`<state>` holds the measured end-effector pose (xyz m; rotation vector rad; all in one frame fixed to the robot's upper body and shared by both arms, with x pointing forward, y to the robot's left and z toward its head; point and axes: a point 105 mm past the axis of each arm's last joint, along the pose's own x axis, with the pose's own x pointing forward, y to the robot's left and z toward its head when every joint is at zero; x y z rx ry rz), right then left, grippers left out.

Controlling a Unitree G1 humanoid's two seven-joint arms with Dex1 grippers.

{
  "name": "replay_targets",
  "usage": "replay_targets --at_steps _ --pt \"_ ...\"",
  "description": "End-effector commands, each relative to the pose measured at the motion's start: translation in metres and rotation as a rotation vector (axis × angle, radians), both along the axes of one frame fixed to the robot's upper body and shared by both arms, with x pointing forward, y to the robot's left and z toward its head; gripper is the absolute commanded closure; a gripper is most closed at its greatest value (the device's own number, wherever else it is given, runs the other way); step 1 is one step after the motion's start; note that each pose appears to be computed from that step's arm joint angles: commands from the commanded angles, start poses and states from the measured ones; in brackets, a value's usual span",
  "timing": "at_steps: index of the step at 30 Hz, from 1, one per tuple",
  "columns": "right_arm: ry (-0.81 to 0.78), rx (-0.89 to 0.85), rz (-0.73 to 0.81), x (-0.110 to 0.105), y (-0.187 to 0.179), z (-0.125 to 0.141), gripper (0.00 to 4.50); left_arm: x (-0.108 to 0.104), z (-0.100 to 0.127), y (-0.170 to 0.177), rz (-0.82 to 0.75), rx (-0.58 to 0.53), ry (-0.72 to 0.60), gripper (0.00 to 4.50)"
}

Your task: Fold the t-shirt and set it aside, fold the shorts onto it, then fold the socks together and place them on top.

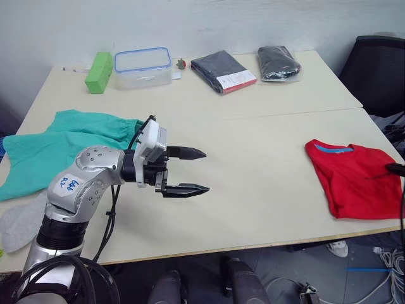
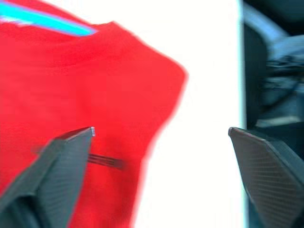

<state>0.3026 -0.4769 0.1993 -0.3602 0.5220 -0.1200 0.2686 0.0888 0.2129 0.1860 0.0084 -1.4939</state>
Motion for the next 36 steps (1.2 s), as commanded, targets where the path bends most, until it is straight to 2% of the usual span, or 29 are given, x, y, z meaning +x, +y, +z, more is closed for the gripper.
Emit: replay_targets --at_steps 1,3,6,7,8,9,11,13,15,17,19,25,30,33,36 --pt "-0.197 0.043 0.020 0.004 0.002 0.045 0.01 0.000 0.006 0.005 0.036 0.011 -0.057 0.00" --pt "-0.267 0.125 0.159 0.020 0.028 0.060 0.01 0.005 0.003 0.010 0.084 0.023 -0.064 0.00" --pt "-0.303 0.194 0.296 0.031 0.055 0.069 0.01 0.015 0.000 0.018 0.166 0.043 -0.096 0.00" --pt "-0.350 0.277 0.465 0.046 0.099 0.081 0.01 0.027 -0.001 0.030 0.294 0.041 -0.113 0.00" --pt "-0.371 0.344 0.599 0.050 0.134 0.088 0.01 0.035 -0.002 0.040 0.387 0.041 -0.125 0.00" --pt "-0.392 0.429 0.828 0.047 0.197 0.098 0.01 0.042 -0.009 0.057 0.513 0.076 -0.147 0.00" --pt "-0.358 0.506 1.109 0.022 0.271 0.097 0.01 0.047 -0.019 0.080 0.659 0.141 -0.171 0.00" --pt "-0.309 0.516 1.266 -0.004 0.310 0.088 0.01 0.050 -0.030 0.103 0.768 0.236 -0.199 0.00" --pt "-0.283 0.537 1.361 -0.021 0.336 0.082 0.01 0.052 -0.040 0.125 0.857 0.338 -0.228 0.00" --pt "-0.269 0.544 1.430 -0.033 0.352 0.079 0.01 0.053 -0.048 0.142 0.921 0.412 -0.239 0.00" --pt "-0.257 0.551 1.468 -0.040 0.364 0.075 0.01 0.055 -0.050 0.150 0.960 0.427 -0.238 0.00" --pt "-0.202 0.535 1.548 -0.054 0.381 0.058 0.01 0.071 -0.068 0.147 0.952 0.501 -0.227 0.00" --pt "-0.212 0.526 1.545 -0.052 0.386 0.057 0.01 0.086 -0.077 0.142 0.922 0.532 -0.241 0.00" --pt "-0.218 0.522 1.537 -0.051 0.388 0.055 0.00 0.088 -0.081 0.137 0.887 0.526 -0.217 0.57" --pt "-0.222 0.512 1.526 -0.052 0.389 0.053 0.00 0.090 -0.080 0.135 0.870 0.518 -0.209 1.47"
